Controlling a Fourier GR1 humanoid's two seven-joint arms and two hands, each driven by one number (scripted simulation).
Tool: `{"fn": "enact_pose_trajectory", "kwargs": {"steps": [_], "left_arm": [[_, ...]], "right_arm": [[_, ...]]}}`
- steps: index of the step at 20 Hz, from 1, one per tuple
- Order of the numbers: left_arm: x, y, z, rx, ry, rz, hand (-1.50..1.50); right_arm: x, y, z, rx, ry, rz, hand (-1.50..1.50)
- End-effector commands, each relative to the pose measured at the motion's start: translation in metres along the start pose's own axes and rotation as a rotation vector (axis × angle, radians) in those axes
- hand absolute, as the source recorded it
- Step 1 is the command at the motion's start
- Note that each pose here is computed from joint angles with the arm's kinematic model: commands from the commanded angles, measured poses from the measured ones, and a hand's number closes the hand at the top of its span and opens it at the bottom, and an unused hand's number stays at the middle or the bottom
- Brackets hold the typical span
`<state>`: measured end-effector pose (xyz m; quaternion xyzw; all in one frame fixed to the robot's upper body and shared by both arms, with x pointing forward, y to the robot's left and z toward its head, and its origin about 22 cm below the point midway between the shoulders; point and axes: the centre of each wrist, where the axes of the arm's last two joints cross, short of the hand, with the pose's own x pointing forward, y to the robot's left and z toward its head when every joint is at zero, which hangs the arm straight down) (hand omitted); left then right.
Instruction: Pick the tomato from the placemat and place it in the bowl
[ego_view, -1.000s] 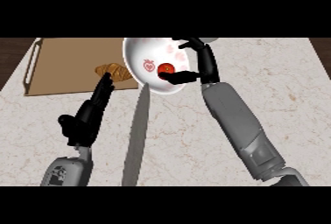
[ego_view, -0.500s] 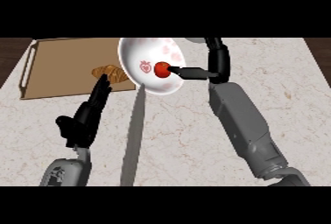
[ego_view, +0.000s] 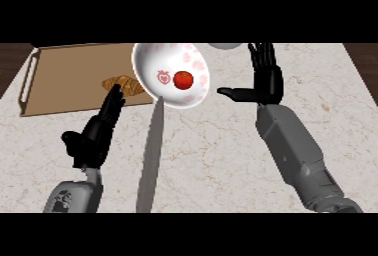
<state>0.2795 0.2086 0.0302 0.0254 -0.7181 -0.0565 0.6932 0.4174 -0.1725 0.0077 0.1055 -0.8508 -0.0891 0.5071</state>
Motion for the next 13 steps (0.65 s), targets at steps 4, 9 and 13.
{"fn": "enact_pose_trajectory", "kwargs": {"steps": [4, 9, 13], "left_arm": [[0.014, -0.001, -0.007, -0.017, 0.006, 0.01, 0.0], [0.014, -0.004, 0.002, -0.021, 0.004, 0.02, 0.0], [0.003, 0.001, 0.003, -0.02, -0.005, 0.015, 0.0]], "right_arm": [[-0.009, -0.036, 0.023, 0.056, -0.018, -0.116, -1.5], [-0.015, -0.049, 0.041, 0.102, -0.023, -0.11, -1.5], [-0.031, -0.044, 0.068, 0.119, -0.027, -0.108, -1.5]]}}
